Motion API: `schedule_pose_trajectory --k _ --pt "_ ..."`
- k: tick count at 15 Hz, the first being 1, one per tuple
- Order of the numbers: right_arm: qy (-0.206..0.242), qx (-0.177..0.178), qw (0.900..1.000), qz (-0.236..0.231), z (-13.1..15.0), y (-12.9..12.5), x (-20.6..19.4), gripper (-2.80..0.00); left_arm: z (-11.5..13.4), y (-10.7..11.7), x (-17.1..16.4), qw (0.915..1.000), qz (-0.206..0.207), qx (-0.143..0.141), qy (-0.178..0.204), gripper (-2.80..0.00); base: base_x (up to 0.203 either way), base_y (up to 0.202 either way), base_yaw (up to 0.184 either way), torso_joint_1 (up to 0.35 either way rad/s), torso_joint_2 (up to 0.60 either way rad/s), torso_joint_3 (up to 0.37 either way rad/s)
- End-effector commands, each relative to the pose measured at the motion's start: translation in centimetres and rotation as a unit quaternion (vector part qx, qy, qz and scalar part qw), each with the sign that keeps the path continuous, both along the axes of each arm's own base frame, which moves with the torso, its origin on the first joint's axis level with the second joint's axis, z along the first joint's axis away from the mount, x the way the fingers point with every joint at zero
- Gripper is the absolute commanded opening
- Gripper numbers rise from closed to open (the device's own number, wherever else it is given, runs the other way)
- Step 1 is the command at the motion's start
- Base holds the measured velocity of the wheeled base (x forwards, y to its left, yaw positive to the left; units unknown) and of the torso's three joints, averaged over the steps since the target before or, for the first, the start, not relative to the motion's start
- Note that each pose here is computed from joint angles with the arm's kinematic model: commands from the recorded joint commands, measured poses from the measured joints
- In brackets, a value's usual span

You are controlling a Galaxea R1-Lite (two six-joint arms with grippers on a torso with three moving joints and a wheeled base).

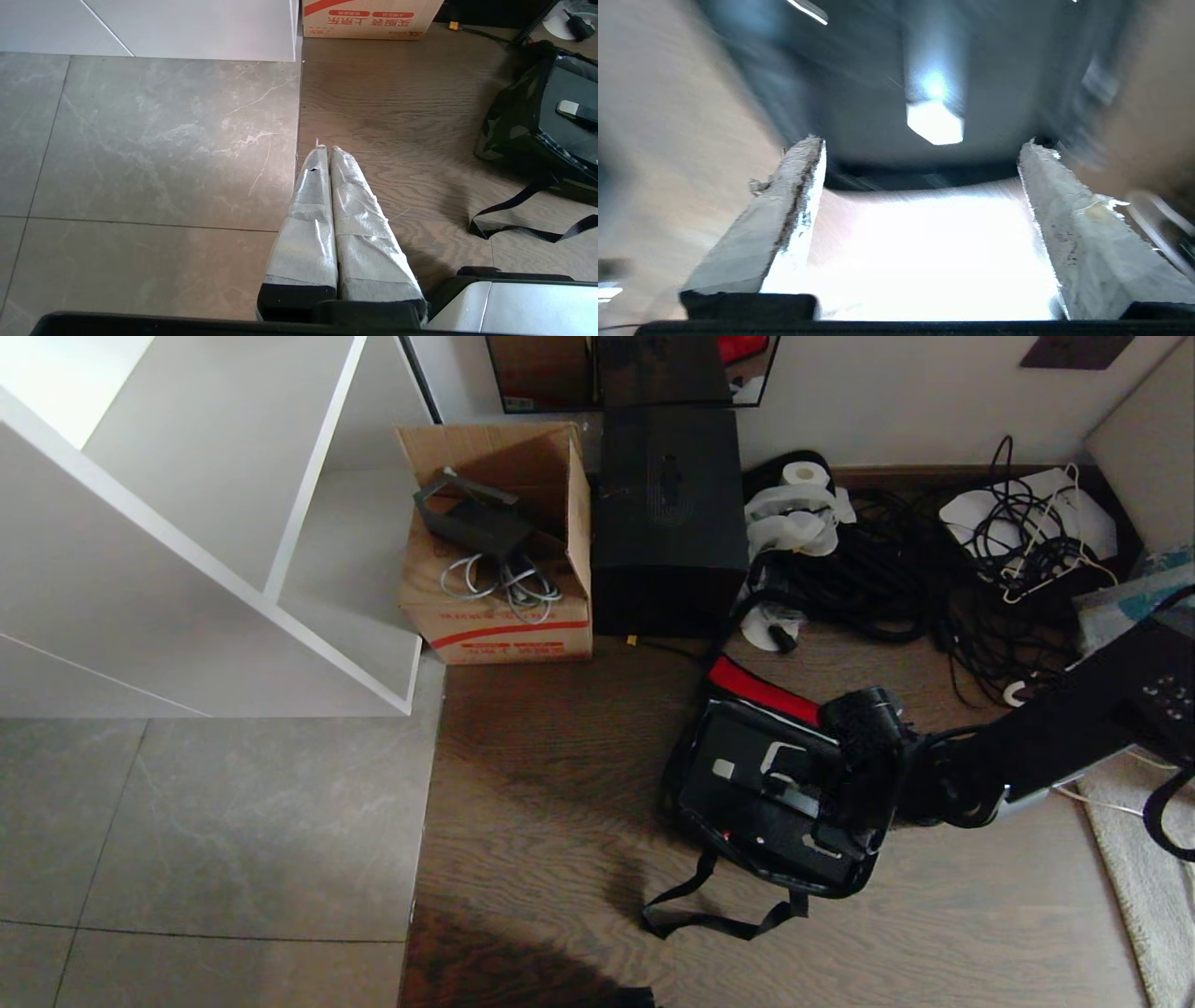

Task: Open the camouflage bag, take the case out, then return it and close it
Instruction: Grip the handle

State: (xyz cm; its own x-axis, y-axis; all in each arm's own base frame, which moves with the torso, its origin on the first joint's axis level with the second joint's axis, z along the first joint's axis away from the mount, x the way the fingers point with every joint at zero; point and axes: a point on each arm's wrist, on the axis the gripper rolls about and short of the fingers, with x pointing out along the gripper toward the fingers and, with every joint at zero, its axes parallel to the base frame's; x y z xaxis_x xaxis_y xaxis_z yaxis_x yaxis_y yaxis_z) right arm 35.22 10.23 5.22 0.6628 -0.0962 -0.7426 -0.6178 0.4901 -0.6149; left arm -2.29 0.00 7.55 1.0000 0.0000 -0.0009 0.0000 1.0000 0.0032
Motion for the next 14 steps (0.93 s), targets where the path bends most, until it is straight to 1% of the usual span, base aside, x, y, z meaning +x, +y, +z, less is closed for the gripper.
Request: schedule_pose_trajectory --k 1,3,5,6,8,10,12,13,14 --pt "-0.03 -0.039 0.998 -0.026 -0.5 0.3 0.3 0.0 0.0 0.0 0.0 1.0 0.0 0.0 0.0 -2.8 0.0 0.0 0.0 0.0 0.0 0.0" --pt "-0.064 -0.045 0.997 -0.029 -1.8 1.5 0.9 0.0 0.0 0.0 0.0 1.0 0.0 0.0 0.0 -2.8 0.0 0.0 0.0 0.0 0.0 0.0" --pt "-0.087 -0.072 0.992 -0.05 -3.3 2.7 1.2 0.0 0.0 0.0 0.0 1.0 0.0 0.0 0.0 -2.8 0.0 0.0 0.0 0.0 0.0 0.0" --pt "-0.107 -0.074 0.989 -0.064 -3.6 3.4 1.3 0.0 0.0 0.0 0.0 1.0 0.0 0.0 0.0 -2.8 0.0 0.0 0.0 0.0 0.0 0.0" --pt "-0.141 -0.062 0.986 -0.067 -4.4 4.4 1.5 0.0 0.0 0.0 0.0 1.0 0.0 0.0 0.0 -2.8 0.0 0.0 0.0 0.0 0.0 0.0" --pt "-0.157 -0.056 0.984 -0.06 -5.4 5.2 1.5 0.0 0.0 0.0 0.0 1.0 0.0 0.0 0.0 -2.8 0.0 0.0 0.0 0.0 0.0 0.0" --pt "-0.201 -0.053 0.976 -0.069 -6.4 6.0 2.0 0.0 0.0 0.0 0.0 1.0 0.0 0.0 0.0 -2.8 0.0 0.0 0.0 0.0 0.0 0.0" --pt "-0.221 -0.06 0.971 -0.063 -6.8 6.2 2.3 0.0 0.0 0.0 0.0 1.0 0.0 0.0 0.0 -2.8 0.0 0.0 0.0 0.0 0.0 0.0" --pt "-0.242 -0.08 0.966 -0.048 -7.1 6.3 2.5 0.0 0.0 0.0 0.0 1.0 0.0 0.0 0.0 -2.8 0.0 0.0 0.0 0.0 0.0 0.0"
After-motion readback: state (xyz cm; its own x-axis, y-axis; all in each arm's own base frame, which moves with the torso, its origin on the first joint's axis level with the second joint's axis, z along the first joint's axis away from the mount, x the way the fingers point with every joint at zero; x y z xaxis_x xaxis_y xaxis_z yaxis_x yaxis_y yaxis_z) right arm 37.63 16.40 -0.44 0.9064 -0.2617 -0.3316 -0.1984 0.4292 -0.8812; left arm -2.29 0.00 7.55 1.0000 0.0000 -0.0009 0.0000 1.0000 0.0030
